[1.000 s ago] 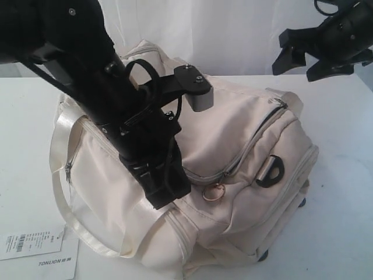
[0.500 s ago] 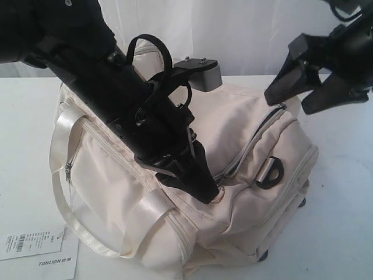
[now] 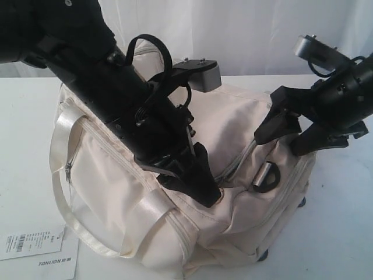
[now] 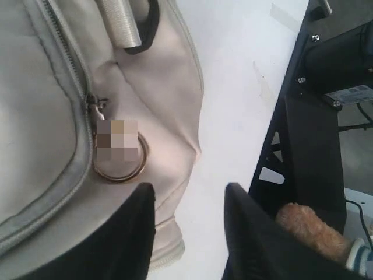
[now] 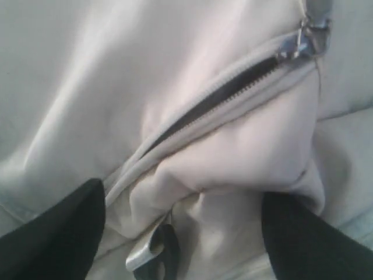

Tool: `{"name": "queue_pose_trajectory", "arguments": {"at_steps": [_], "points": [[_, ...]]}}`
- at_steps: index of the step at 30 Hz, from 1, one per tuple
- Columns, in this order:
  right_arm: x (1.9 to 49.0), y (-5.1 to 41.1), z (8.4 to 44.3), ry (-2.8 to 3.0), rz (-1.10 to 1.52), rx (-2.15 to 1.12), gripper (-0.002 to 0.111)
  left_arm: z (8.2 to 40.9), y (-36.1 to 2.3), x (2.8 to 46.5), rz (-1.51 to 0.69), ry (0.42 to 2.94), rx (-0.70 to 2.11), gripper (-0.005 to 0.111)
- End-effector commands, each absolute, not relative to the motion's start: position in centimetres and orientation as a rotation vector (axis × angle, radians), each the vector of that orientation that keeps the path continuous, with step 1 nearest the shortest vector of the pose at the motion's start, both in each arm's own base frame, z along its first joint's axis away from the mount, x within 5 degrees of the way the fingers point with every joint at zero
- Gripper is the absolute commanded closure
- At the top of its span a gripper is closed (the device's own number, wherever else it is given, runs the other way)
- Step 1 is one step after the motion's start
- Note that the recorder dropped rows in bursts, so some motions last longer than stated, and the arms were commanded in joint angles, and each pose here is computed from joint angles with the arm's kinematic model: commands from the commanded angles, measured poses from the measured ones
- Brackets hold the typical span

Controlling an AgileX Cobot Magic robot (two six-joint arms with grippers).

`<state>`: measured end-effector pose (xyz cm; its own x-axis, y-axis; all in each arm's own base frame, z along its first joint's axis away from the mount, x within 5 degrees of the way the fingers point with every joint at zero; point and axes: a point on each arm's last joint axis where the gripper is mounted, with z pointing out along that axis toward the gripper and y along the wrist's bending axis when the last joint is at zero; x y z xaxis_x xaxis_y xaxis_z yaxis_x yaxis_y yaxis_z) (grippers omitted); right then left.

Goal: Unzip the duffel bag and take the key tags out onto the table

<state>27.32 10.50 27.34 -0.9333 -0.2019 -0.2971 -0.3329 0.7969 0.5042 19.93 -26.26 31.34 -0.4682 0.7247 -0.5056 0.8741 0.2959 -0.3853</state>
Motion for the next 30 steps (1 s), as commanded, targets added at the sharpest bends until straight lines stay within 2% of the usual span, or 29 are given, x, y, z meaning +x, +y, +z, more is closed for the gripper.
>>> {"name": "queue_pose_trajectory", "arguments": {"at_steps": [1, 3, 5, 10, 22, 27, 30], "points": [[29.0, 10.8, 25.5, 2.745, 0.842, -0.331, 0.040, 31.8, -26.2, 19.3, -0.957, 2.329, 1.473, 0.062], [29.4, 10.8, 25.0, 2.743, 0.831, -0.319, 0.048, 31.8, -26.2, 19.3, -0.957, 2.329, 1.473, 0.062], [29.8, 10.8, 24.6, 2.736, 0.813, -0.304, 0.063, 31.8, -26.2, 19.4, -0.957, 2.328, 1.471, 0.062], [30.1, 10.6, 24.4, 2.729, 0.774, -0.313, 0.107, 31.7, -26.3, 19.7, -0.933, 2.303, 1.460, 0.062], [28.1, 10.3, 28.0, 2.641, 0.789, -0.364, 0.108, 29.3, -27.4, 21.3, -0.848, 2.245, 1.528, 0.061], [27.8, 10.3, 28.5, 2.629, 0.791, -0.372, 0.108, 29.4, -27.6, 21.6, -0.836, 2.224, 1.502, 0.040], [27.8, 10.3, 28.5, 2.629, 0.791, -0.372, 0.108, 29.3, -27.6, 21.7, -0.837, 2.227, 1.491, 0.035]]}}
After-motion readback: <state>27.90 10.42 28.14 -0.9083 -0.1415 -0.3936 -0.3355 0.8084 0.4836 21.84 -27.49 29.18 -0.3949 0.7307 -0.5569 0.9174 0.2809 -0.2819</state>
